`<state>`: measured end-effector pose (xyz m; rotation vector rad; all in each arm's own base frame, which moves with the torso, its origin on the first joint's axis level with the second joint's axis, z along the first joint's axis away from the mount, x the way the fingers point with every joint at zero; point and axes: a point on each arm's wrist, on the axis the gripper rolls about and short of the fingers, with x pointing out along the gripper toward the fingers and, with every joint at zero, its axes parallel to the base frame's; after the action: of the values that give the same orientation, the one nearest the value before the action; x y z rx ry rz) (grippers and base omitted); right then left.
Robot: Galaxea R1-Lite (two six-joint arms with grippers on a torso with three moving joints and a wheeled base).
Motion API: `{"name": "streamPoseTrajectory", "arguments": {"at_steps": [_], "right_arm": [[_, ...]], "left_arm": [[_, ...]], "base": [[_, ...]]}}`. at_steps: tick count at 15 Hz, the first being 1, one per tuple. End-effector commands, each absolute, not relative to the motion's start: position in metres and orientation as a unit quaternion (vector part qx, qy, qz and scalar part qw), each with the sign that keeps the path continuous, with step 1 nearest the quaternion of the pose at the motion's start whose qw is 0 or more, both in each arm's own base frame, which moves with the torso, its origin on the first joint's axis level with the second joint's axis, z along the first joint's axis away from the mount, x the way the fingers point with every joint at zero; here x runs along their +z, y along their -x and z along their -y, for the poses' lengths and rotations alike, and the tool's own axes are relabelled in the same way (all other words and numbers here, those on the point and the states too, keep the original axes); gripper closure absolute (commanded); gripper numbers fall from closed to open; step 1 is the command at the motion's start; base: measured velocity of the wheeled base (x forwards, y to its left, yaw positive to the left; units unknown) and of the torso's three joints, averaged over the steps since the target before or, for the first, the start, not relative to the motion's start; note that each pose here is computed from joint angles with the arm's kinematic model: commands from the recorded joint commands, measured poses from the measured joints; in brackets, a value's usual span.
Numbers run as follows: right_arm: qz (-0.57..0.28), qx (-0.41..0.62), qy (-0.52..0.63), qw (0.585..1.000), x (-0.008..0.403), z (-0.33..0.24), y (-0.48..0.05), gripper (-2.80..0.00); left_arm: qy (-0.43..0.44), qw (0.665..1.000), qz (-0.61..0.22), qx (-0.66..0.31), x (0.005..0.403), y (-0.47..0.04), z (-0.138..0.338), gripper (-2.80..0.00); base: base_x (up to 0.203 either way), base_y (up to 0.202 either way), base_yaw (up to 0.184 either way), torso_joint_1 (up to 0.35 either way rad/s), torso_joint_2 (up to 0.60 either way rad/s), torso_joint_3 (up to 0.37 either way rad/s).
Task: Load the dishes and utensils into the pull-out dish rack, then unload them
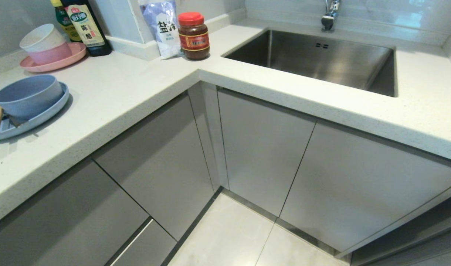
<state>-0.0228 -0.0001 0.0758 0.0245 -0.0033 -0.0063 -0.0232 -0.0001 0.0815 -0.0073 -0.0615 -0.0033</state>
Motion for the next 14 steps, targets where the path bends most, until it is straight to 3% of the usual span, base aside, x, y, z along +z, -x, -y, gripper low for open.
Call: {"name": "streamPoseTrajectory", "arguments": {"at_steps": [1,10,14], "right_arm": [[0.003,-0.003,-0.012,1.000,0.0753,0.0001,0.0230,0.00],[0.003,-0.003,-0.012,1.000,0.0753,0.0001,0.0230,0.00],[0.003,-0.003,-0.012,1.000,0.0753,0.0001,0.0230,0.00]], "left_arm": [[0.018,1.000,0.018,0.002,0.0745,0.0211,-0.0001,0.00],[0.032,0.999,0.019,0.006,0.0745,0.0211,-0.0003,0.00],[0.032,0.999,0.019,0.006,0.0745,0.0211,-0.0003,0.00]], "base": [[0.000,0.000,0.000,0.000,0.00,0.000],[0.000,0.000,0.000,0.000,0.00,0.000],[0.000,0.000,0.000,0.001,0.00,0.151]]}}
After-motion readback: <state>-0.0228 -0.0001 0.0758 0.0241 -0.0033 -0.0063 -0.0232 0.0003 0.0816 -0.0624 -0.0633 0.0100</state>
